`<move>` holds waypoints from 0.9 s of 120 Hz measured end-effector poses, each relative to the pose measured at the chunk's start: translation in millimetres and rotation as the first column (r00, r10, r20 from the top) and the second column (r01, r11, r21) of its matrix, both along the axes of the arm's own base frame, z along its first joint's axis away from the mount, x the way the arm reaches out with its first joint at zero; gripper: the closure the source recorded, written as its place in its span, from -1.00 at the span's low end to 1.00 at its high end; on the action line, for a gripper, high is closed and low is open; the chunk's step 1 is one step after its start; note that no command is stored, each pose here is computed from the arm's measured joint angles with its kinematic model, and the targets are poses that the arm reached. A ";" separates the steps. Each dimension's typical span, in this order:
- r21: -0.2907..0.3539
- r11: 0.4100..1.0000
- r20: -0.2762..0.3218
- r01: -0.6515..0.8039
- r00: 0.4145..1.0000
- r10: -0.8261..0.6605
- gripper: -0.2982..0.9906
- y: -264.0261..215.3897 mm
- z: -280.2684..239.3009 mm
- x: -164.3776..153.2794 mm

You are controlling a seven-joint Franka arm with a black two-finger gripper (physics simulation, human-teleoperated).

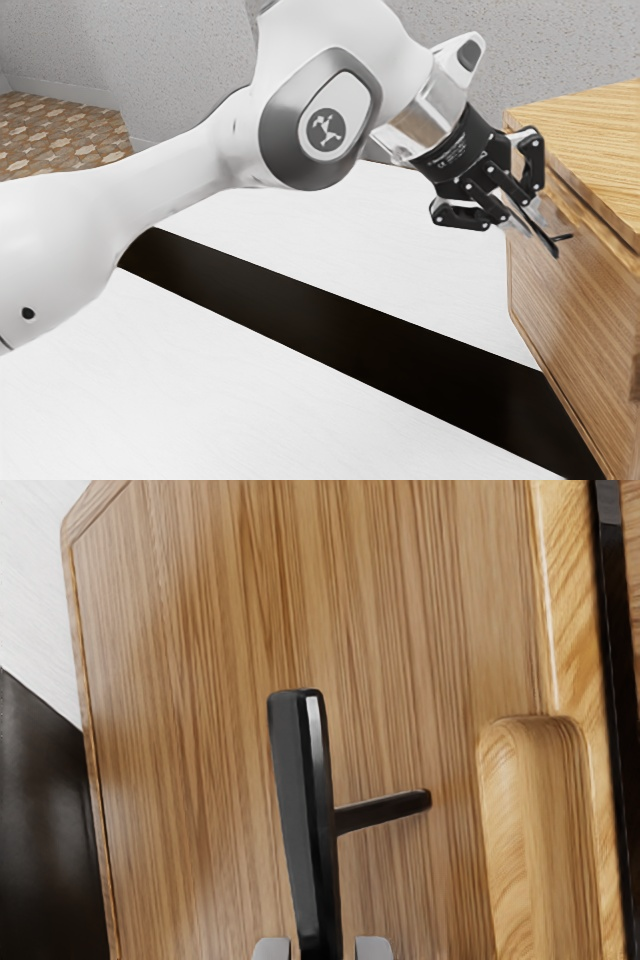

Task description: Pull the drawer handle with one arm to open the drawer

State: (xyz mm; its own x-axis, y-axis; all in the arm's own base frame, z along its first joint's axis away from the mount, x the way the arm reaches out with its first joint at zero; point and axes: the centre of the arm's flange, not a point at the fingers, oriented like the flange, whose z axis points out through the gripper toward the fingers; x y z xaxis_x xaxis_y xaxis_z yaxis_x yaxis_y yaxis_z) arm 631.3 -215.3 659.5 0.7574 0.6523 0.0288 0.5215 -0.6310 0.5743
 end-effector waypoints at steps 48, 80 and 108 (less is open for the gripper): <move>0.009 1.000 -0.005 -0.003 1.000 0.003 0.46 7.7 0.6 -8.9; 0.013 1.000 -0.004 -0.006 1.000 0.007 0.48 13.5 4.9 -18.1; 0.020 1.000 -0.012 -0.016 1.000 0.016 0.52 21.1 4.1 -25.3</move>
